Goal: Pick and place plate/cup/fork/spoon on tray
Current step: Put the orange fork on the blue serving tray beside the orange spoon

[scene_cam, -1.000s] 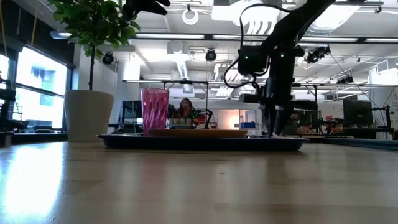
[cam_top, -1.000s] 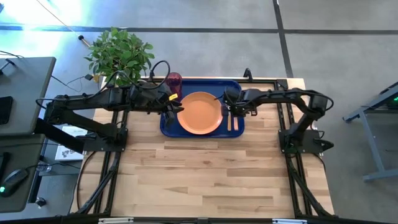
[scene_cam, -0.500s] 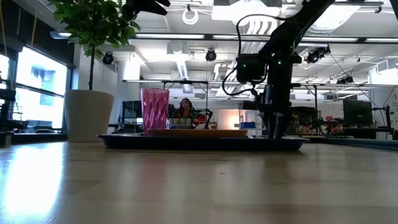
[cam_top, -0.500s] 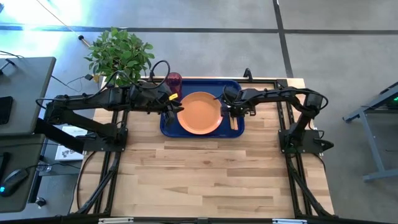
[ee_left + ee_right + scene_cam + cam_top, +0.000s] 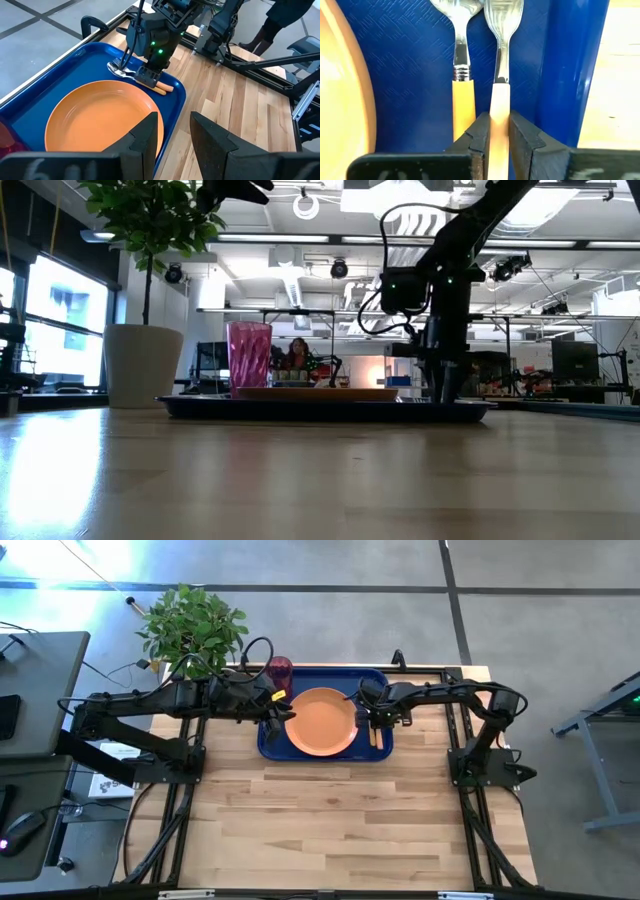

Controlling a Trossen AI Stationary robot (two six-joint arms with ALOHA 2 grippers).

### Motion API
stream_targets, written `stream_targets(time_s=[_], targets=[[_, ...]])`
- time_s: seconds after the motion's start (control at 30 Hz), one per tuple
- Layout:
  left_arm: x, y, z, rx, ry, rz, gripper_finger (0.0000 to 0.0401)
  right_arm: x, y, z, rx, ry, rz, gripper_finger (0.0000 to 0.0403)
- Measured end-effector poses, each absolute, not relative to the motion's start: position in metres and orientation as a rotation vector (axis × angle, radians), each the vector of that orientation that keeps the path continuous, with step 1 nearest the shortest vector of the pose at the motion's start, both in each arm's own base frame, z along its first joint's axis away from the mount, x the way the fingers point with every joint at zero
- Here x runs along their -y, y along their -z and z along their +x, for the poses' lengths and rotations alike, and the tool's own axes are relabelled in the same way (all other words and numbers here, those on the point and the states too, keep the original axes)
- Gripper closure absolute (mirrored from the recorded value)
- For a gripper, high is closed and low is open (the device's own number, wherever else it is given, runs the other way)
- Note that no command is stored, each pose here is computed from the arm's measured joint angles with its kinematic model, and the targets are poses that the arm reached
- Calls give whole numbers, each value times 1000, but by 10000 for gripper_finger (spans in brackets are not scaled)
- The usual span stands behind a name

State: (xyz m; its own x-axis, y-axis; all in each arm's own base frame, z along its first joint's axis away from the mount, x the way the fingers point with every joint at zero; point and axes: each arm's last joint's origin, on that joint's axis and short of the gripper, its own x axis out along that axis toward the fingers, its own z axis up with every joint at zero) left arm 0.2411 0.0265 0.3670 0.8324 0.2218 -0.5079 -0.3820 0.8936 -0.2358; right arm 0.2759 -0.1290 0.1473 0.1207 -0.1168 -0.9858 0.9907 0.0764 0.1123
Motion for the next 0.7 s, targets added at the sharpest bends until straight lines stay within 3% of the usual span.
stream_targets(time_s=[0.7], targets=[[-26, -367, 241, -492, -326, -338, 295, 129, -147, 272, -1084, 1178, 1084, 339]])
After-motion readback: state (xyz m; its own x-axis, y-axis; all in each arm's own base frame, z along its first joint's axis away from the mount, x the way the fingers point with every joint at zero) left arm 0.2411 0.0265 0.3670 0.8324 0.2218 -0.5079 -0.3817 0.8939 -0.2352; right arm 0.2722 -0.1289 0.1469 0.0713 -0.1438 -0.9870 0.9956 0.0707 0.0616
